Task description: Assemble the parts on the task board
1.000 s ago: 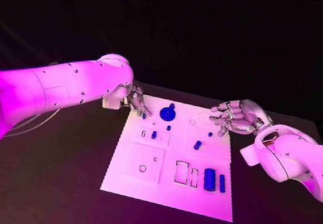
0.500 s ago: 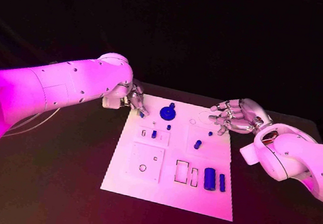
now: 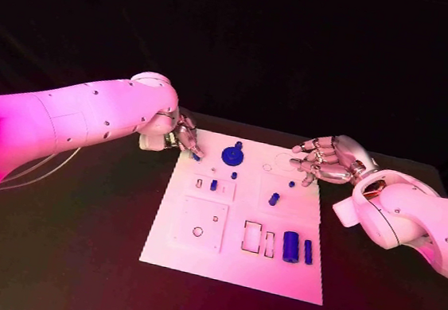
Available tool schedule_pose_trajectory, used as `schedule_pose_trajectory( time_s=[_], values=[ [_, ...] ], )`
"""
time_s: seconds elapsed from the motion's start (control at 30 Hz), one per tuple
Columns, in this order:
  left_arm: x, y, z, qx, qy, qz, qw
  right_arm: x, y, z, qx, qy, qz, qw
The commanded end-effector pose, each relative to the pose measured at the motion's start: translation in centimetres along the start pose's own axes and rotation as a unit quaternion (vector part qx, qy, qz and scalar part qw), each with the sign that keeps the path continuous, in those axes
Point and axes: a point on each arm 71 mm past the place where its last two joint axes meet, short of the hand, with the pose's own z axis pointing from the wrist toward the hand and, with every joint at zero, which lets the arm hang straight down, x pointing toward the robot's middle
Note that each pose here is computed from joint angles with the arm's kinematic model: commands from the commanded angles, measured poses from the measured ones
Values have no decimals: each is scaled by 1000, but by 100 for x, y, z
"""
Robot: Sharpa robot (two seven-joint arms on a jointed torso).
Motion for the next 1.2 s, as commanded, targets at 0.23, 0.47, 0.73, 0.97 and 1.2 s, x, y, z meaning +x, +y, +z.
schedule_pose_trajectory(
  time_s=[0.23,0.47,0.73,0.97,1.2],
  values=[
    [95,2,-114,29,33,-66,997,0,-8,2,-4,8,-1,1000],
    [182,-15,-228,43,36,-65,996,-13,-24,2,-1,6,-1,1000],
    [228,-64,-316,49,-16,-7,999,-17,-34,-1,-1,5,-1,1000],
    [322,-113,-362,60,-41,20,997,-16,-38,-4,-2,4,-1,1000],
    [433,-140,-380,61,-56,34,996,-14,-40,-7,-1,5,-1,1000]
  ],
)
